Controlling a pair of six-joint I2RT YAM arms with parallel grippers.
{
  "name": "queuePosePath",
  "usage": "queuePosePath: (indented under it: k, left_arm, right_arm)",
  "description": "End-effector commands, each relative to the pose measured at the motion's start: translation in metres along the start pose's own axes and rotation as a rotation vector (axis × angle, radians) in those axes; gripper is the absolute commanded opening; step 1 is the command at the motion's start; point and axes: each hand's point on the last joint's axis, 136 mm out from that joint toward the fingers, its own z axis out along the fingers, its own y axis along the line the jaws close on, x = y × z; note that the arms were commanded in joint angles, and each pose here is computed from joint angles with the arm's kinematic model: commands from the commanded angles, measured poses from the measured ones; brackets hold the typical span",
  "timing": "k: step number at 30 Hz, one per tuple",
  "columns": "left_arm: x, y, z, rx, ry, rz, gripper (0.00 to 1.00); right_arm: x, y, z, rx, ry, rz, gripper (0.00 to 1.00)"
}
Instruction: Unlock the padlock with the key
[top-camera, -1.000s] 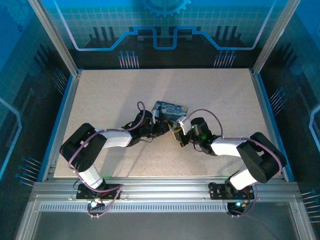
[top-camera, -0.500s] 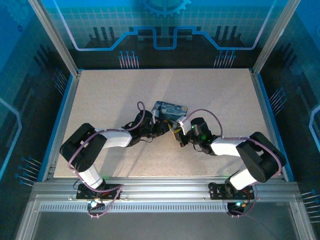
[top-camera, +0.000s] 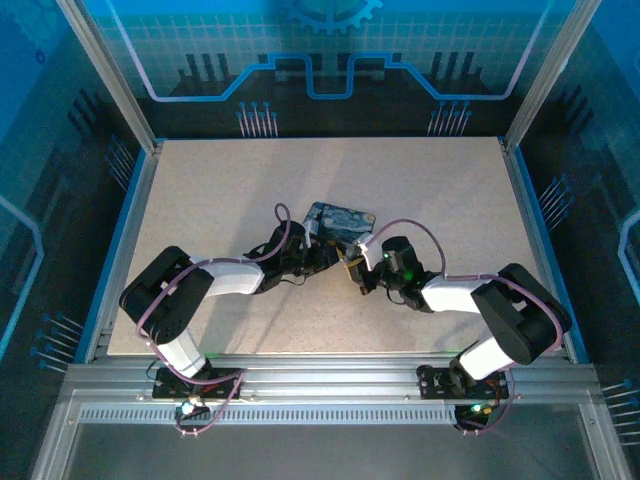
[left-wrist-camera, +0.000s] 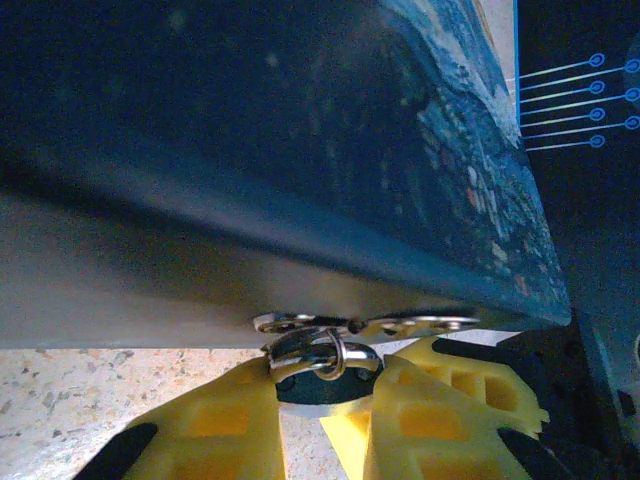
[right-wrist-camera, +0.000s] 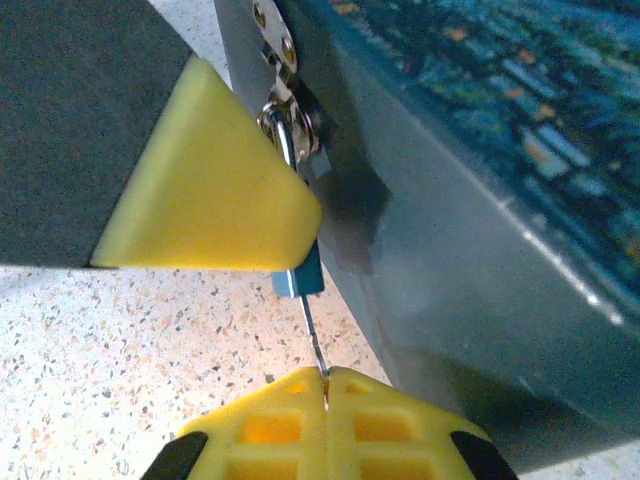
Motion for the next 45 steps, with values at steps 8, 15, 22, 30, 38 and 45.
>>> queuePosePath:
  k: [8, 15, 22, 30, 38, 45]
  left_arm:
    - [0.002, -0.024, -0.007, 0.075, 0.009, 0.031, 0.11]
    - [0.003, -0.022, -0.007, 0.074, 0.011, 0.028, 0.11]
    - [0.003, -0.022, -0.006, 0.072, 0.012, 0.028, 0.11]
    - [0.004, -0.021, -0.006, 0.074, 0.013, 0.028, 0.11]
    - [0.004, -0.022, -0.006, 0.076, 0.013, 0.026, 0.11]
    - [0.003, -0.023, -0.006, 0.082, 0.013, 0.023, 0.11]
  right_arm:
    - [0.008, -0.004, -0.003, 0.009, 0.000, 0.033, 0.00]
    - [-0.003, -0.001, -0.004, -0.006, -0.035, 0.032, 0.00]
    - [-0.013, 0.002, -0.007, -0.016, -0.065, 0.028, 0.00]
    - [-0.016, 0.002, -0.009, -0.016, -0.076, 0.031, 0.00]
    - [-0.017, 0.000, -0.004, -0.006, -0.068, 0.038, 0.00]
    - [-0.019, 0.001, 0.002, -0.021, -0.064, 0.045, 0.00]
